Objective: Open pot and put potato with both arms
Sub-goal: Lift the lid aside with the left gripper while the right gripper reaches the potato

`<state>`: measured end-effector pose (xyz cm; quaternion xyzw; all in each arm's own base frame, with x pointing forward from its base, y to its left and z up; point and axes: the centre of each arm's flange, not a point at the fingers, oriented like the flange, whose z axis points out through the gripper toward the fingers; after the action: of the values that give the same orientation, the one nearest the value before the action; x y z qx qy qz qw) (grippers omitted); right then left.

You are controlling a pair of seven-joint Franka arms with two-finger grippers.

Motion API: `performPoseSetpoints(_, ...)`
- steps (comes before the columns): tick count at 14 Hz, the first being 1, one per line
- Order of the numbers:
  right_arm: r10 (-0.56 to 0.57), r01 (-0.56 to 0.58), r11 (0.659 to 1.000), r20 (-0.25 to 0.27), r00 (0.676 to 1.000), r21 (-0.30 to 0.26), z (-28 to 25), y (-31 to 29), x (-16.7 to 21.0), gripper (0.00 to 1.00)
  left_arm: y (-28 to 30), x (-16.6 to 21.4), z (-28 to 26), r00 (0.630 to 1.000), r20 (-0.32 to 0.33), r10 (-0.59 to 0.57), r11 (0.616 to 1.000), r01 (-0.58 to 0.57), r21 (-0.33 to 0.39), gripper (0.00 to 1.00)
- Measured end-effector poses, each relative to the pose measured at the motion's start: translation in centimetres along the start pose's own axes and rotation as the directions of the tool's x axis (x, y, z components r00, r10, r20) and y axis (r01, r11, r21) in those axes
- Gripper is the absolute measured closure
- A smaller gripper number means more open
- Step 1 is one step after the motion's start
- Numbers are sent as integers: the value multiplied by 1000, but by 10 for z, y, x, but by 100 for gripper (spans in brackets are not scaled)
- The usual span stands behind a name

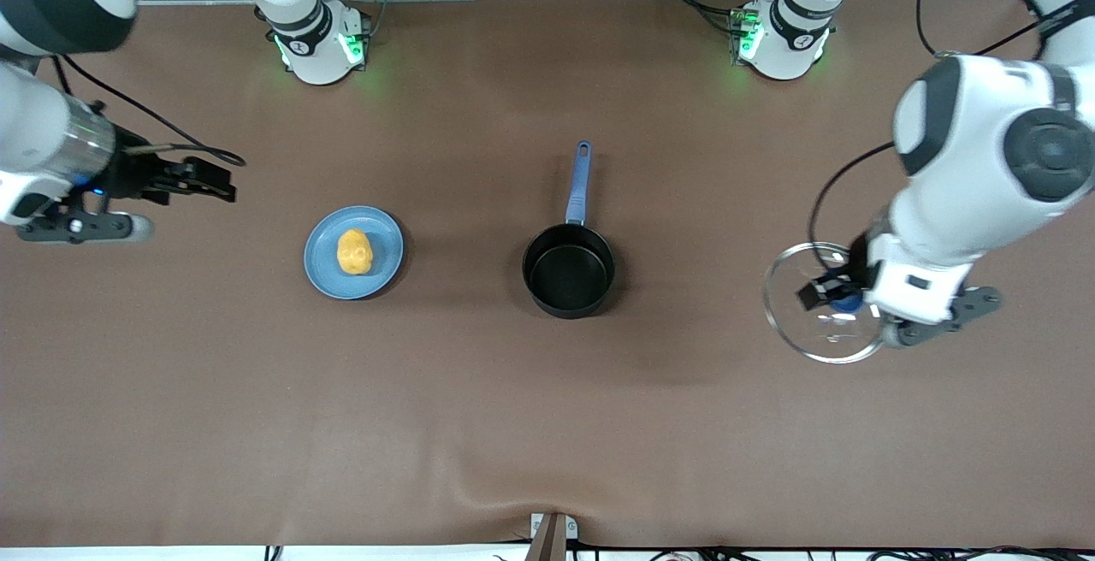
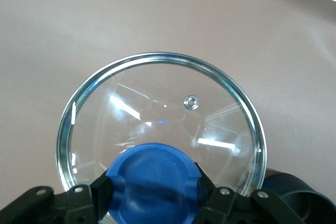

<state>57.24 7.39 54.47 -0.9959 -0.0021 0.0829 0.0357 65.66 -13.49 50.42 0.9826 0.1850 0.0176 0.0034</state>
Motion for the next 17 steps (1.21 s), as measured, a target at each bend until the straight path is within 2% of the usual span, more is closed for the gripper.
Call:
performPoseSetpoints(4,-12,12,1000,-3,1000,-6,74,-16,8,0,-30,15,15,1000,3,7,1000,-7,-10,44)
performPoseSetpoints(6,-10,10,1000,-18,1000,-7,107,-15,9,0,-49,14,42,1000,-30,8,999,-9,-34,44)
performPoseSetpoints(9,-5,4,1000,-51,999,-8,162,-11,5,0,-75,-20,109,999,-51,11,998,-14,-59,44)
performPoseSetpoints(12,-15,14,1000,-80,997,-11,203,-16,1,0,-108,-63,168,997,-27,74,996,-75,-52,44)
performPoseSetpoints(17,-28,27,1000,-94,995,-13,260,-27,7,0,-131,-95,227,990,9,137,990,-137,-34,44)
